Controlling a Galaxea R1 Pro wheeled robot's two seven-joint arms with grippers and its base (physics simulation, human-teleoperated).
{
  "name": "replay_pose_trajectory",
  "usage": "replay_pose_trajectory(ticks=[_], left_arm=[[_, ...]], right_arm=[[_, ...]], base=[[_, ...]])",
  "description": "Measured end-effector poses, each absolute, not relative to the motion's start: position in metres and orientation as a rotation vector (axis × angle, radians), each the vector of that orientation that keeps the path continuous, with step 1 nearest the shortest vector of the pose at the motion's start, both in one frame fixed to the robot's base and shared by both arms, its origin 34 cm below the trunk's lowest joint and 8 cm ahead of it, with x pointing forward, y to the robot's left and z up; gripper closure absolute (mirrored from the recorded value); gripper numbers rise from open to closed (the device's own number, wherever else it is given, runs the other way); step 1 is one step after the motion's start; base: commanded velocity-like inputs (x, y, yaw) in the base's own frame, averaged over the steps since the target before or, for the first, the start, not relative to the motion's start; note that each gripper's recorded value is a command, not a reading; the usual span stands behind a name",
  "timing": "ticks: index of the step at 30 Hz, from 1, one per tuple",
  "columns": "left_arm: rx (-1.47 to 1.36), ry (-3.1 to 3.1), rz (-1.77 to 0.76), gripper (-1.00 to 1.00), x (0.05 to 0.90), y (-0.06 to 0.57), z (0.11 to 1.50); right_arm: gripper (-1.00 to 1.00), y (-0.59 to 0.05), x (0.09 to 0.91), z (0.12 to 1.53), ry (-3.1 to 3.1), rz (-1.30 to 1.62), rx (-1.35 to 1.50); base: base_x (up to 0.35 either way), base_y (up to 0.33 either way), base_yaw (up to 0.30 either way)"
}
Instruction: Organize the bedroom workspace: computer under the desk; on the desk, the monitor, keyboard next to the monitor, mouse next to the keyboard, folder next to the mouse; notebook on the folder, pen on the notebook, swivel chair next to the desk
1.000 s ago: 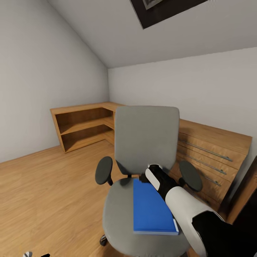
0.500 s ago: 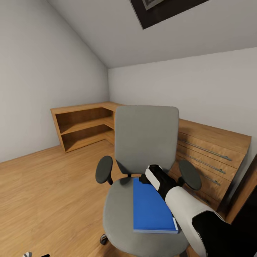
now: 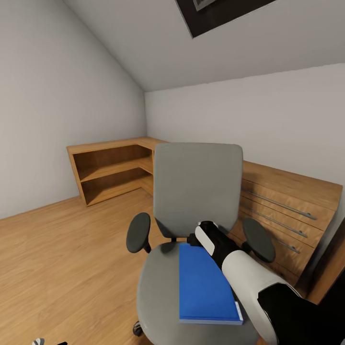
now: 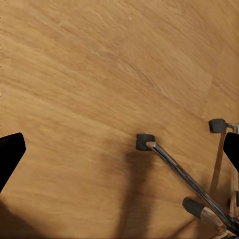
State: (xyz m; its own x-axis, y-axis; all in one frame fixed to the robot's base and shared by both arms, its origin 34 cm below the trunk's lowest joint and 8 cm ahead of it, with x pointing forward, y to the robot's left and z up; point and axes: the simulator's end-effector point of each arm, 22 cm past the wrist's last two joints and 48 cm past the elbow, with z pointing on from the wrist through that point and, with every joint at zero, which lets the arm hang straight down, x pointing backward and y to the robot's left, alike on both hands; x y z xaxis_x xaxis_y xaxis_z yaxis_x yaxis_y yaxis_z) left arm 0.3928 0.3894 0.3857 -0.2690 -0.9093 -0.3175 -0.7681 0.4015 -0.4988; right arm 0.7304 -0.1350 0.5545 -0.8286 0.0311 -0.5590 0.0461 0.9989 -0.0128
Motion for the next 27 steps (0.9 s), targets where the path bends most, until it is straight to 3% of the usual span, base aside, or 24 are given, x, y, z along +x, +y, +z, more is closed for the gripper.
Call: replay_pose_trajectory(ticks=[27], left_arm=[[-1.469,1.992,-0.467,-1.00,0.412,0.386,0.399]], right_arm=[[-1.00,-0.135,0.727,0.541,2.548,-0.034,0.054]], base=[[0.024,0.000,0.000]])
